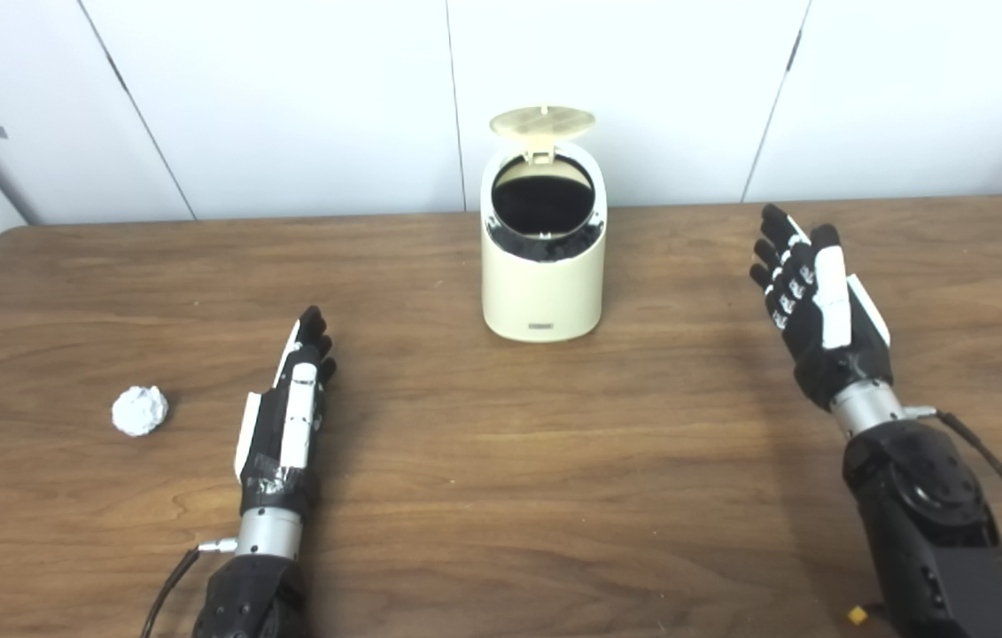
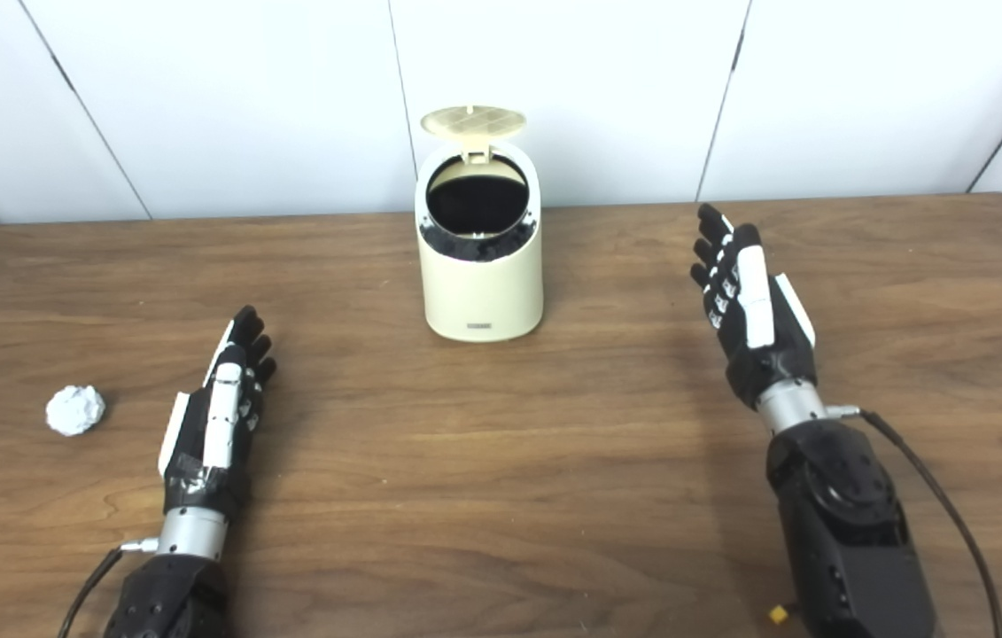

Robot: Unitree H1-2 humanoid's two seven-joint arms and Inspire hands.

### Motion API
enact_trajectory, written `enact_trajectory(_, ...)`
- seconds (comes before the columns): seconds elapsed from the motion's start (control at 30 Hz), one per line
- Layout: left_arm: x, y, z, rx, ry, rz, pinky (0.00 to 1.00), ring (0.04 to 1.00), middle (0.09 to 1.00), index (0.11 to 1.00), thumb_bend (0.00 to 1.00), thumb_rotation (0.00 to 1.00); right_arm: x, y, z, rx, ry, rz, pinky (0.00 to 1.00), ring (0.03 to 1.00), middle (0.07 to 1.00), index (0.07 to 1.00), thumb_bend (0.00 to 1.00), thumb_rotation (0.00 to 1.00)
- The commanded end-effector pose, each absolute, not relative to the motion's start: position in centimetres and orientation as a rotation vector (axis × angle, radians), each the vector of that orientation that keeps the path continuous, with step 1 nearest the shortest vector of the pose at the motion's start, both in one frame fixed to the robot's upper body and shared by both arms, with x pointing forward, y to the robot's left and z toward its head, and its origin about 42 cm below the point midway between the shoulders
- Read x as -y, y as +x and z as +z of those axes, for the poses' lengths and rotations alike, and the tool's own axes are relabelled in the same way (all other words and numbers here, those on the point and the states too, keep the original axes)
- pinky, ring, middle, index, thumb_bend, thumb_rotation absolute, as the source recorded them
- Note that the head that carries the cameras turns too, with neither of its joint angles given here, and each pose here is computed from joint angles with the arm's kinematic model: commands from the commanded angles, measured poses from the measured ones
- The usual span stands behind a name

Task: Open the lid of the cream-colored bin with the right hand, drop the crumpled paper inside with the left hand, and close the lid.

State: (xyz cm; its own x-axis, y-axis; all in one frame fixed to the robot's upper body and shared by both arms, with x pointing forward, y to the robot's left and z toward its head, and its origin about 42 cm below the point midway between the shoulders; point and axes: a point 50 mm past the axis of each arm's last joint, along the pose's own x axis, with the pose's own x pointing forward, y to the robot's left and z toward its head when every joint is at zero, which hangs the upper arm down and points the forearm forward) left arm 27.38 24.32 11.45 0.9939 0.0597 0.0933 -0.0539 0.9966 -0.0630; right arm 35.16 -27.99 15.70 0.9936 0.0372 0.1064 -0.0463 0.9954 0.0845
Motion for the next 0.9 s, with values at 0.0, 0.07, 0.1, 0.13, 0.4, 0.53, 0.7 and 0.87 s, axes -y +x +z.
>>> enact_trajectory(0.0,-24.7,27.3,11.9,0.103,-0.058,0.053,1.00,1.000,1.000,1.000,0.38,0.94,27.7,35.8,17.4,0.227,0.080,0.035,1.00,1.000,0.992,0.954,0.67,1.00)
enact_trajectory(0.07,-24.7,27.4,12.0,0.106,-0.058,0.052,1.00,1.000,1.000,1.000,0.38,0.95,27.5,35.7,17.2,0.233,0.073,0.023,1.00,1.000,0.993,0.953,0.67,1.00)
enact_trajectory(0.1,-24.8,27.4,12.0,0.106,-0.058,0.050,1.00,1.000,1.000,1.000,0.38,0.95,27.4,35.6,17.1,0.234,0.067,0.016,1.00,1.000,0.991,0.951,0.66,1.00)
enact_trajectory(0.13,-24.8,27.4,12.0,0.107,-0.058,0.048,1.00,1.000,1.000,1.000,0.39,0.95,27.3,35.5,17.0,0.235,0.063,0.012,1.00,1.000,0.991,0.950,0.65,1.00)
enact_trajectory(0.4,-24.9,27.3,12.2,0.110,-0.077,0.050,1.00,1.000,1.000,1.000,0.40,0.92,27.1,34.4,16.0,0.231,0.027,-0.011,1.00,0.998,0.978,0.939,0.59,1.00)
enact_trajectory(0.53,-24.9,27.3,12.3,0.116,-0.087,0.053,1.00,1.000,1.000,1.000,0.42,0.92,27.0,33.9,15.5,0.227,0.013,-0.007,1.00,0.999,0.977,0.938,0.57,1.00)
enact_trajectory(0.7,-25.0,27.3,12.3,0.119,-0.085,0.052,1.00,1.000,1.000,1.000,0.44,0.91,27.4,33.5,15.1,0.221,0.013,-0.008,1.00,1.000,0.980,0.944,0.56,1.00)
enact_trajectory(0.87,-24.8,27.3,12.5,0.123,-0.084,0.051,1.00,1.000,1.000,1.000,0.43,0.93,27.9,33.3,14.9,0.211,0.020,-0.018,1.00,1.000,0.984,0.948,0.58,1.00)
